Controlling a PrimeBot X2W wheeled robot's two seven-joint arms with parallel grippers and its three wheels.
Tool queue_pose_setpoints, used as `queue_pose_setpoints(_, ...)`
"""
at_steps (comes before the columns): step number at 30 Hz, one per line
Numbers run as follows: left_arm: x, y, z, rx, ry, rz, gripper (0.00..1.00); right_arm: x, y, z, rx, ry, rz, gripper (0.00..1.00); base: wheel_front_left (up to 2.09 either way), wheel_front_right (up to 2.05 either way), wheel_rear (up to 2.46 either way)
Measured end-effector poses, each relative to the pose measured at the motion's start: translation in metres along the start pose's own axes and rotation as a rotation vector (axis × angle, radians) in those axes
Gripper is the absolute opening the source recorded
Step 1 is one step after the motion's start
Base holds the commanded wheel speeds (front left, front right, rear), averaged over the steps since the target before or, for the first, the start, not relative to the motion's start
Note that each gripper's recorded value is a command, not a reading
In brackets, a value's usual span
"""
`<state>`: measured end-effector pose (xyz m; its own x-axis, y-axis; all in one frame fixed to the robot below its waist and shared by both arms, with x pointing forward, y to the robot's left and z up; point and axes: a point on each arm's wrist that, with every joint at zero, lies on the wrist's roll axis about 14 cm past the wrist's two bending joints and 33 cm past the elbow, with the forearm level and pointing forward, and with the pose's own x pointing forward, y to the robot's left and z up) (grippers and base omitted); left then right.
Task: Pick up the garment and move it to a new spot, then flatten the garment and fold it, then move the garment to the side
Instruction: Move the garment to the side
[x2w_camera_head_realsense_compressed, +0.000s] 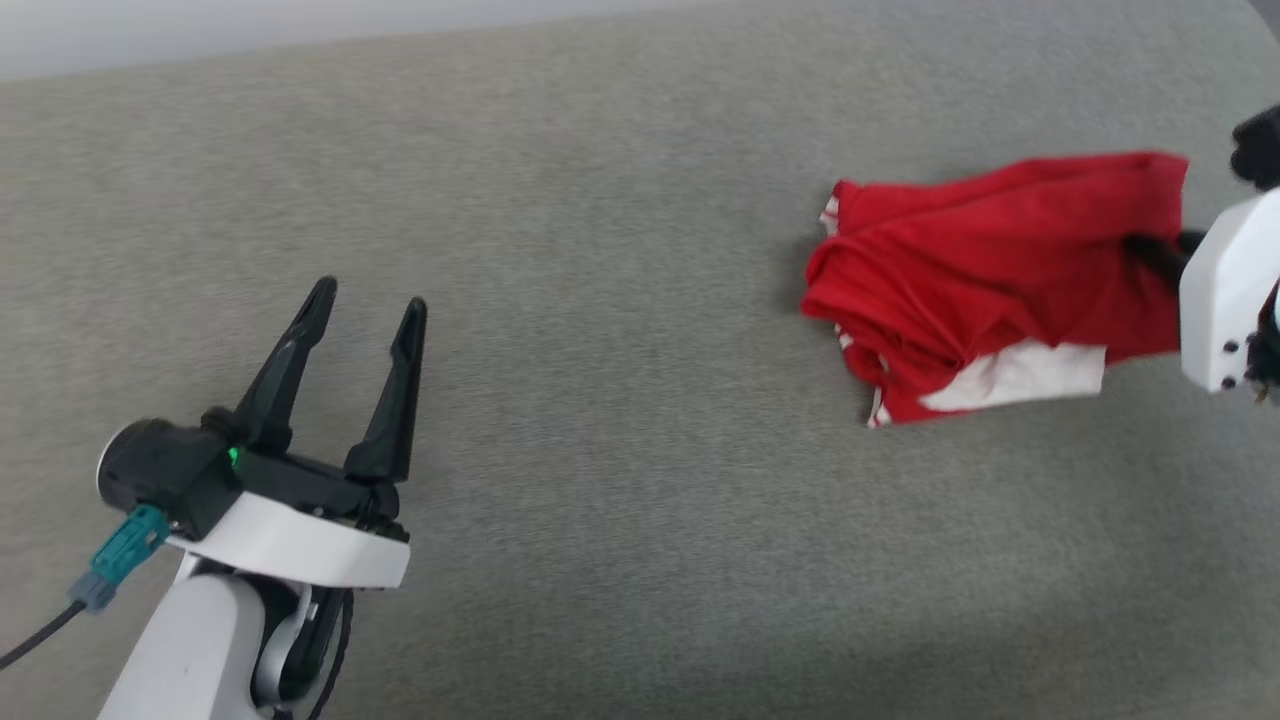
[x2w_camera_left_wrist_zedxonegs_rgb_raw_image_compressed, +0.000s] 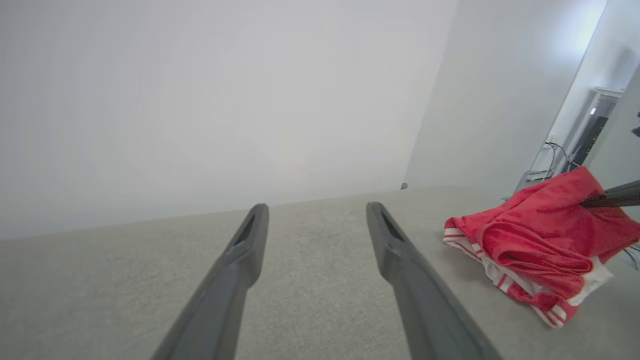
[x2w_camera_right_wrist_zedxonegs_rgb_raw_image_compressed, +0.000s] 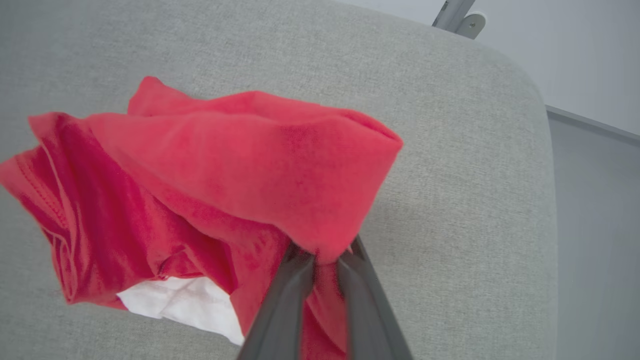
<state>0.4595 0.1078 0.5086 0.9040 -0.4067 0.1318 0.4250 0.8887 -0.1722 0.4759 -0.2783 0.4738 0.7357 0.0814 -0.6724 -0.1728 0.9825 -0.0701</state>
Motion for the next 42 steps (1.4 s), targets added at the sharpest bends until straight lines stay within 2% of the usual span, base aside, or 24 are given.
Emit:
queue_pose_setpoints(13,0.061,-0.058,-0.023,-0.032,-0.006,-0.241,1.00,-0.014,-0.074,0.009,0.003,-0.075,-0.214,0.00,0.00,0.00,0.00)
queue_pose_setpoints(20,0.086,-0.094,-0.041,-0.065,-0.001,-0.376,1.00,-0.021,-0.116,0.007,-0.056,-0.082,-0.346,0.00,0.00,0.00,0.00)
queue_pose_setpoints(28,0.100,-0.115,-0.052,-0.089,-0.003,-0.458,1.00,-0.023,-0.156,0.007,-0.134,-0.077,-0.479,0.00,0.00,0.00,0.00)
queue_pose_setpoints(34,0.105,-0.122,-0.060,-0.100,0.002,-0.489,1.00,-0.011,-0.169,0.003,-0.182,-0.060,-0.531,0.00,0.00,0.00,0.00)
queue_pose_setpoints(42,0.107,-0.119,-0.067,-0.101,0.012,-0.496,1.00,0.016,-0.170,-0.011,-0.114,-0.046,-0.541,0.00,0.00,0.00,0.00)
